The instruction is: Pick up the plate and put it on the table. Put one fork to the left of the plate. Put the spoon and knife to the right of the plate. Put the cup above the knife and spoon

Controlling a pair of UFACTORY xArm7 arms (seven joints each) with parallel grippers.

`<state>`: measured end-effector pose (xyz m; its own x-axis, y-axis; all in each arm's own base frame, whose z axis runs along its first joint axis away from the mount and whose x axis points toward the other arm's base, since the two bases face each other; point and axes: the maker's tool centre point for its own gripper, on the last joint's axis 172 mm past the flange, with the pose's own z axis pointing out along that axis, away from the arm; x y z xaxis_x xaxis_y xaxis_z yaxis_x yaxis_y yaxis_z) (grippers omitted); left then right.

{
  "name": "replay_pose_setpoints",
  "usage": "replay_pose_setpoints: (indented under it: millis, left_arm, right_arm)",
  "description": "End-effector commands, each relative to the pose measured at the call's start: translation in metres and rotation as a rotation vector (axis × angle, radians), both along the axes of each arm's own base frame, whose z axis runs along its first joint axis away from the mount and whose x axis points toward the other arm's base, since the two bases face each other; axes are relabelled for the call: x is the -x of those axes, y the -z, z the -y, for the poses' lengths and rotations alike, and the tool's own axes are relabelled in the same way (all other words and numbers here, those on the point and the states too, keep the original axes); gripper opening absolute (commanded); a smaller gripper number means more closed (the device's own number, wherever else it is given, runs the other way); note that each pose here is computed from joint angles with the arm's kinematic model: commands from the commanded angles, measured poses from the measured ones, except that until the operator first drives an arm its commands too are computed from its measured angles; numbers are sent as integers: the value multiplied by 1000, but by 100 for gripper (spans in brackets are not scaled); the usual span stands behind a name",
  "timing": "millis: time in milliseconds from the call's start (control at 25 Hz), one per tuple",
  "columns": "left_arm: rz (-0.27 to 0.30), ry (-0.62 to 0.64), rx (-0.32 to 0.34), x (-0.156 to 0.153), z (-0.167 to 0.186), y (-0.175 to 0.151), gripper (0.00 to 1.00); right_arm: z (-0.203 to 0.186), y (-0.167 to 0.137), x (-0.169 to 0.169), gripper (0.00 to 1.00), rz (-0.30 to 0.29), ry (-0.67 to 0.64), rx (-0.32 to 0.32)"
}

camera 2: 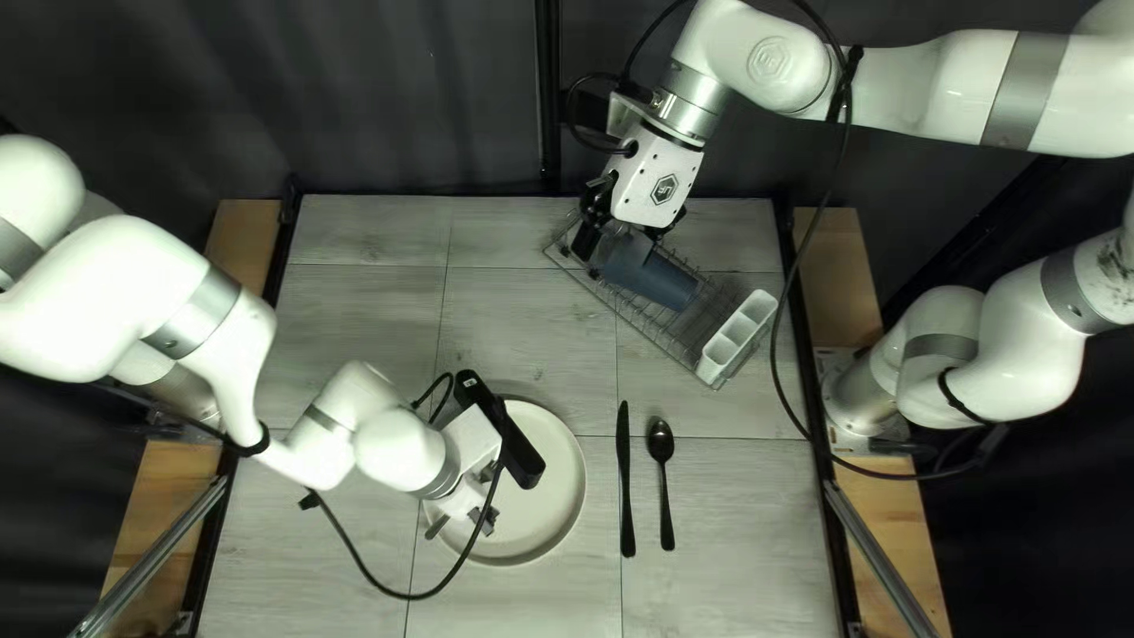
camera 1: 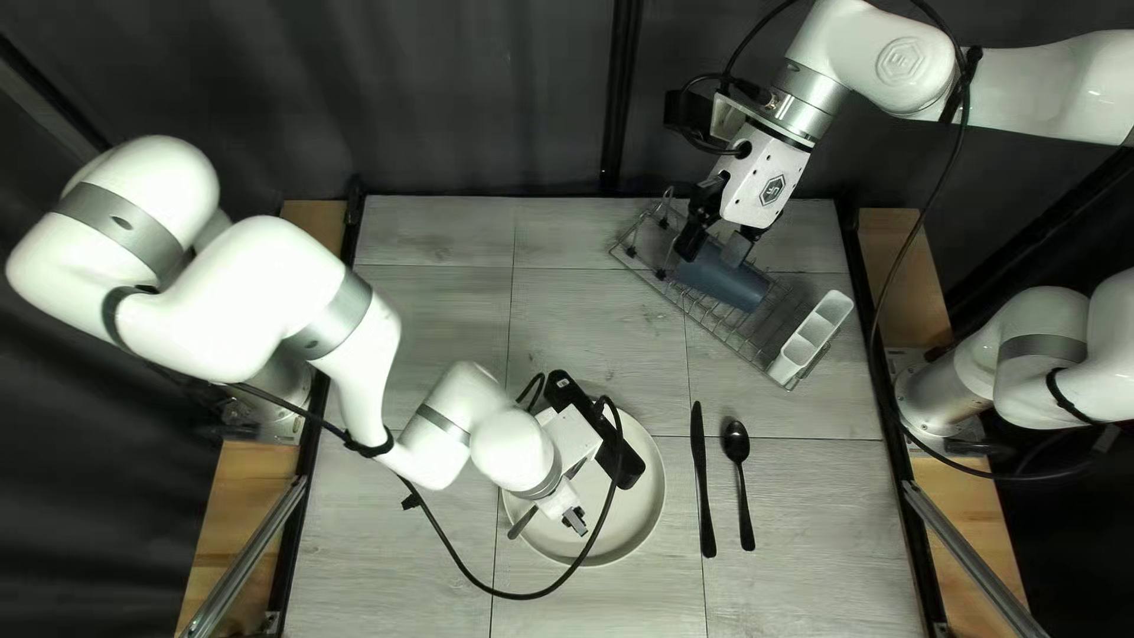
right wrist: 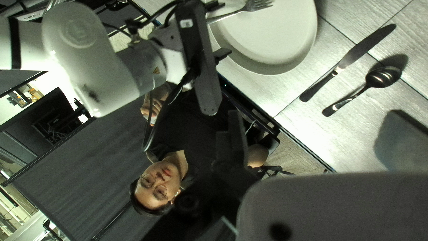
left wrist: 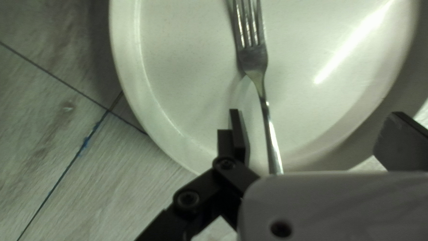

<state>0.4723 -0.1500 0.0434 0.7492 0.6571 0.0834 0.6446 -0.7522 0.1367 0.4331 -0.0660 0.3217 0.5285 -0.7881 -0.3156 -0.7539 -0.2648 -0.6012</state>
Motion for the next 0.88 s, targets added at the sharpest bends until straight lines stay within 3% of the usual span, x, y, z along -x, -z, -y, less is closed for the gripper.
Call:
replay_pose_setpoints:
  millis: [40,280,320,360,400,640,880]
  left_arm:
    - [-6,14,18,-1,-4,12,100]
    - [-18,47,32,1,1,28,100]
    - [-19,50,33,1,2,29,93]
    - [-21,54,35,1,3,31,43]
    - [-23,56,33,1,5,31,0]
    - [-45,71,31,3,6,27,0]
    - [-87,46,-6,9,2,-8,0]
  right_arm:
    - [0,0,0,100,0,0,0]
    - [0,0,0,100,0,0,0]
    - [0,0,0,100,0,0,0]
    - [0,0,0,100,0,0,0]
    - [0,0,0,100,0,0,0]
    - [0,0,0,100,0,0,0]
    - [0,0,0,100,0,0,0]
